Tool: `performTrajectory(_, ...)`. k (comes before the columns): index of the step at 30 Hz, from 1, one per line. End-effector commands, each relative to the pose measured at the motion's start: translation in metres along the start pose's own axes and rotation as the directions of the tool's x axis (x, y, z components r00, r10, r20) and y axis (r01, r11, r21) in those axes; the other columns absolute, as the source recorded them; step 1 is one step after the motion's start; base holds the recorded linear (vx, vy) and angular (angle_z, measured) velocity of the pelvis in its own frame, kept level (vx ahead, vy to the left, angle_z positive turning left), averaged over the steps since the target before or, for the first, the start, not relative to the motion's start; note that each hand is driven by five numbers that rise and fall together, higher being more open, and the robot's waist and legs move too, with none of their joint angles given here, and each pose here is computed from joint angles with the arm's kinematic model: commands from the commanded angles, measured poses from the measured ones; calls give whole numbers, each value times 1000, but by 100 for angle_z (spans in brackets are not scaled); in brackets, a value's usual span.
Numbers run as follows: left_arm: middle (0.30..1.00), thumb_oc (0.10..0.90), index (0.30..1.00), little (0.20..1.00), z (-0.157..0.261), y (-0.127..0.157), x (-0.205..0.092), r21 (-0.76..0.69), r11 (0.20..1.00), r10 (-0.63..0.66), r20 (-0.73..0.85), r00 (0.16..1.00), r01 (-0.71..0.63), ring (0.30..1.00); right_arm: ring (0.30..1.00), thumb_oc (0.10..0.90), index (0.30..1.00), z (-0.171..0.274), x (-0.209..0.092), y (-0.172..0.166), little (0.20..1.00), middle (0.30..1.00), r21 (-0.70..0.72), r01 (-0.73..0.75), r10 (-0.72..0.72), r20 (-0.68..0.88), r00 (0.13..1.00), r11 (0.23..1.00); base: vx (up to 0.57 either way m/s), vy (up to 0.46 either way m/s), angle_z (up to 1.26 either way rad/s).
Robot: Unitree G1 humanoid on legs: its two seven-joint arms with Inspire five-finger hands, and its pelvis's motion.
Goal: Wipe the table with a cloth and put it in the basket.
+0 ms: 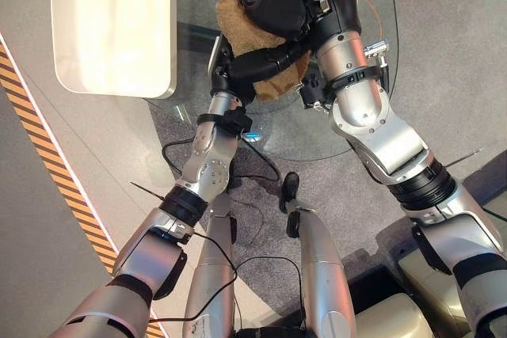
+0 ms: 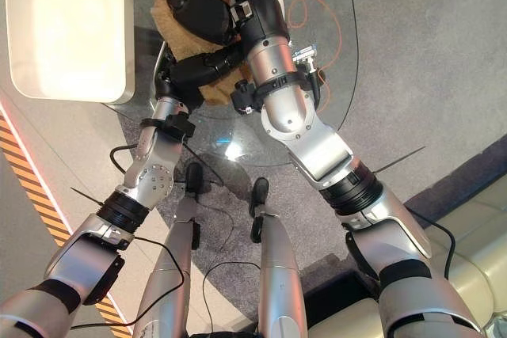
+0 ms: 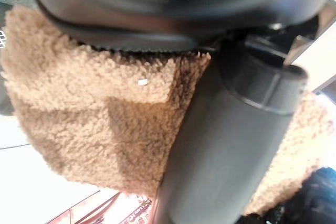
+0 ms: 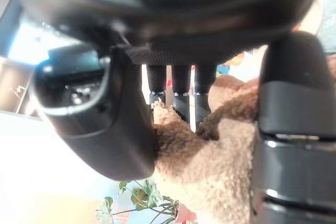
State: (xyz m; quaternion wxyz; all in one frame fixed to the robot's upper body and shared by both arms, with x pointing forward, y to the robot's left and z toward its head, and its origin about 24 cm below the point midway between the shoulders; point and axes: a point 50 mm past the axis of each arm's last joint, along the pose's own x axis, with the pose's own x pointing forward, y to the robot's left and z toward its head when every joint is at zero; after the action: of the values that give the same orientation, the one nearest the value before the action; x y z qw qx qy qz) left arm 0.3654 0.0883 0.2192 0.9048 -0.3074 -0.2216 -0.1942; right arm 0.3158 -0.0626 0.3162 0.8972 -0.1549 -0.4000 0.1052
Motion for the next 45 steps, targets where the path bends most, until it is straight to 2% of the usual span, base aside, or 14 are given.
performTrajectory(1, 300, 100, 300, 200, 24, -59, 11, -75, 959, -257, 174, 950, 274, 300, 300, 100, 300, 122, 18, -10, 200, 300, 76, 8, -45, 506, 861, 997, 0, 0, 0)
performTrajectory(4, 300, 100, 300, 200, 25, -59, 11, -62, 960, -258, 173, 951, 271, 300, 300, 100, 300, 122, 19, -10, 200, 300, 74, 7, -43, 499, 865, 997, 0, 0, 0)
performTrajectory(5, 300, 100, 300, 200, 25, -59, 11, -62, 961, -256, 174, 951, 270, 300, 509, 344, 509, 121, 20, -10, 444, 509, 74, 8, -44, 495, 868, 997, 0, 0, 0)
performTrajectory(6, 300, 100, 300, 200, 25, -59, 12, -61, 961, -257, 175, 951, 271, 300, 815, 701, 815, 120, 20, -10, 801, 815, 74, 15, -49, 492, 869, 997, 0, 0, 0)
performTrajectory(7, 300, 100, 300, 200, 25, -60, 11, -60, 961, -257, 175, 950, 271, 300, 900, 800, 900, 120, 20, -11, 900, 900, 75, 18, -53, 489, 871, 997, 0, 0, 0)
performTrajectory(28, 300, 100, 300, 200, 29, -54, 12, -42, 961, -263, 168, 950, 274, 300, 900, 800, 900, 114, 31, -20, 900, 900, -36, 95, -69, 446, 892, 995, 0, 0, 0)
performTrajectory(45, 300, 100, 300, 200, 28, -52, 11, -32, 962, -264, 154, 952, 272, 300, 900, 800, 900, 111, 35, -25, 900, 900, -33, 104, -81, 419, 904, 994, 0, 0, 0)
